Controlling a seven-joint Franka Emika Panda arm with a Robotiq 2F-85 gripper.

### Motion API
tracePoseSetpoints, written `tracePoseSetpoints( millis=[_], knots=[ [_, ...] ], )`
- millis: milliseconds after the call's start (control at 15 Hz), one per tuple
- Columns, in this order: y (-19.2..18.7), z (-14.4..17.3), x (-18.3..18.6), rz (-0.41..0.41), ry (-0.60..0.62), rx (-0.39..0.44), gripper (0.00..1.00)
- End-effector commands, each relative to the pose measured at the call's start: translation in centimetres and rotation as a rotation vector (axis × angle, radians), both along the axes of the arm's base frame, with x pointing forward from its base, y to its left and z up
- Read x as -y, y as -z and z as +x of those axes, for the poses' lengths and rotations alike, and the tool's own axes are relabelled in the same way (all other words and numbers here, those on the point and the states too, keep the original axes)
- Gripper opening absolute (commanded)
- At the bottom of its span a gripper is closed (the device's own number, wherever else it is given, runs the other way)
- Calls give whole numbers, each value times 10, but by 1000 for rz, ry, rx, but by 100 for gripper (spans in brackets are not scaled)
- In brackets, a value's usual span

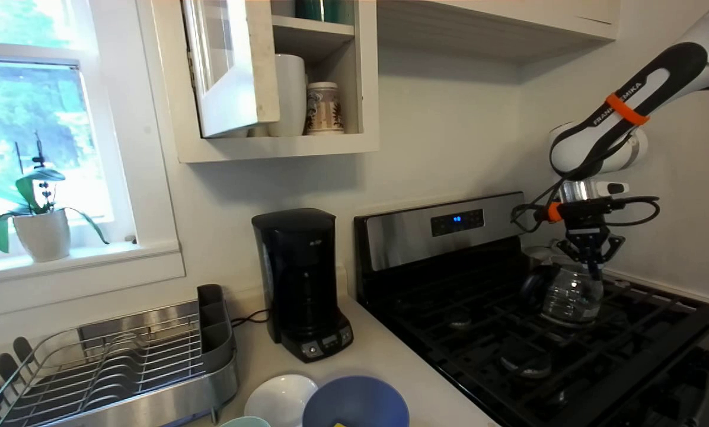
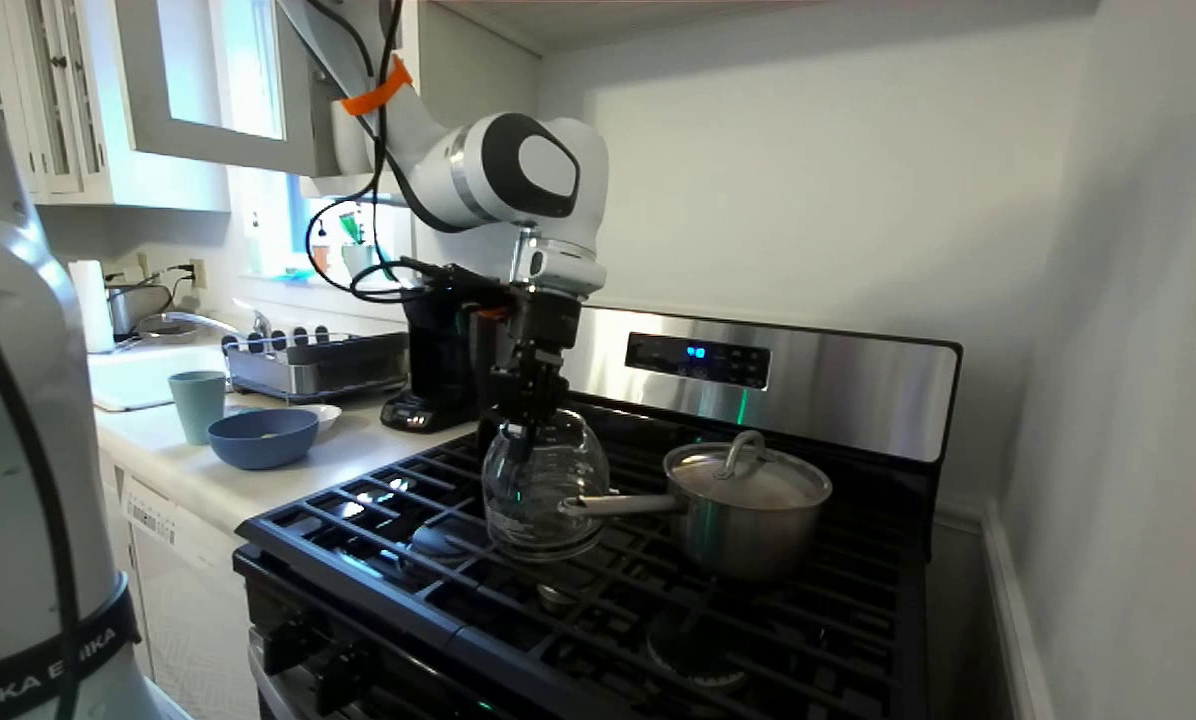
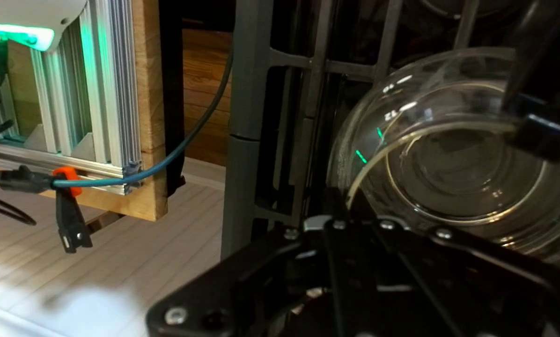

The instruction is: Put the clear kettle on the counter

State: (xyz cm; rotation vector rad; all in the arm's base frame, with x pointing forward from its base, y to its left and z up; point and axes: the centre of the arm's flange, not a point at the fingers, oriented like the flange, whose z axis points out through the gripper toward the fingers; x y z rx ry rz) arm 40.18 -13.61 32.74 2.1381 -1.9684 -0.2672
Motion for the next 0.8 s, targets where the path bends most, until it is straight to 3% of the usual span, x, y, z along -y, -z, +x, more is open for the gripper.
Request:
tracePoseSetpoints(
  millis=[0, 667, 733],
  knots=[
    [-38, 6, -23, -33, -178, -12, 1],
    [-77, 49, -128, -107, -709, -61, 1],
    [-64, 38, -116, -86, -616, -57, 5]
  ],
)
